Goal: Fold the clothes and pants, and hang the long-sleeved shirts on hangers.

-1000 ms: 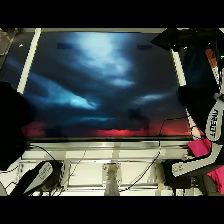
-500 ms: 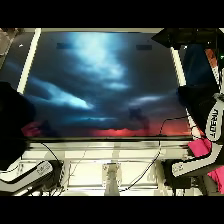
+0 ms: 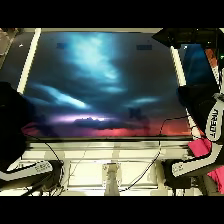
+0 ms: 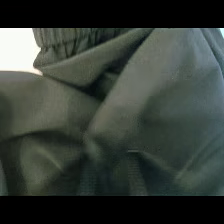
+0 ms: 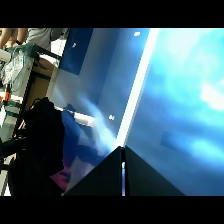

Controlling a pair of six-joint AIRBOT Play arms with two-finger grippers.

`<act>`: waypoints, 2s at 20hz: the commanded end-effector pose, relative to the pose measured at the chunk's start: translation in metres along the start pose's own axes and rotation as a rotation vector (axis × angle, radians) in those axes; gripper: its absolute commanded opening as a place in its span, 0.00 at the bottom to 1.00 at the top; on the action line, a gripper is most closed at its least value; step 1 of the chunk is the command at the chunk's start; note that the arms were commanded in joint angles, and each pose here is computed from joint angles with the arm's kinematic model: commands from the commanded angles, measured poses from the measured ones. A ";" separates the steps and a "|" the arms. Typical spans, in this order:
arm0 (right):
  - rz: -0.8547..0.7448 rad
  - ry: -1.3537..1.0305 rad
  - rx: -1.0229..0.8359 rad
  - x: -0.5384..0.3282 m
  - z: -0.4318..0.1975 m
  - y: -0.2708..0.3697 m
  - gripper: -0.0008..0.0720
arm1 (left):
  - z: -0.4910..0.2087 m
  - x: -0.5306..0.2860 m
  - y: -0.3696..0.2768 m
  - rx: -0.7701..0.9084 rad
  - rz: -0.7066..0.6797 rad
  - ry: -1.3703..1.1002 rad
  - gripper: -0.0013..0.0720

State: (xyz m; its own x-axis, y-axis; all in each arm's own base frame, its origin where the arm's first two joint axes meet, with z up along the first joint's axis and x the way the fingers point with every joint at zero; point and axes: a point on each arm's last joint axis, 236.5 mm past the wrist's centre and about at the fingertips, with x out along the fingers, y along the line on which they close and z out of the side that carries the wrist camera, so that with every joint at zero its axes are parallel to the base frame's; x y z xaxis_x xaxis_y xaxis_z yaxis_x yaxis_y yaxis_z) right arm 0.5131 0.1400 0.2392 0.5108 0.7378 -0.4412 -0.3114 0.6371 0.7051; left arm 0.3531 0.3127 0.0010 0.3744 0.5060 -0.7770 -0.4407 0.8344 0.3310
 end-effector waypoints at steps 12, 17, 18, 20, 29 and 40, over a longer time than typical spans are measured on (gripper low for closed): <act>-0.008 -0.026 -0.002 0.000 0.006 -0.002 0.04 | 0.245 -0.328 -0.164 -0.294 -0.870 -0.801 0.02; -0.124 -0.084 -0.028 -0.014 0.022 -0.032 0.04 | 0.226 -0.580 -0.275 -0.058 -1.340 -1.067 0.02; -0.158 -0.122 -0.025 -0.025 0.032 -0.044 0.04 | 0.209 -0.604 -0.297 -0.021 -1.413 -1.057 0.02; -0.230 -0.196 0.004 -0.054 0.050 -0.073 0.03 | 0.169 -0.632 -0.347 0.071 -1.544 -0.985 0.02; -0.389 -0.256 0.226 -0.170 0.043 -0.164 0.07 | -0.067 -0.541 -0.547 0.894 -1.550 -0.363 0.06; -0.490 -0.146 0.263 -0.178 0.013 -0.185 0.04 | -0.017 -0.443 -0.531 0.977 -1.174 -0.422 0.02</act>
State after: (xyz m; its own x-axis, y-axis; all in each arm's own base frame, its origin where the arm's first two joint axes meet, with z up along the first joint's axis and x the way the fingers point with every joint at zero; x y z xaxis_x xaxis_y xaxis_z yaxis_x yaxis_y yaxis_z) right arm 0.5018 -0.1042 0.2091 0.7023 0.3502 -0.6197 0.1503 0.7780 0.6100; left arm 0.3800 -0.3958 0.1752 0.2888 -0.7250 -0.6252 0.8865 0.4491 -0.1112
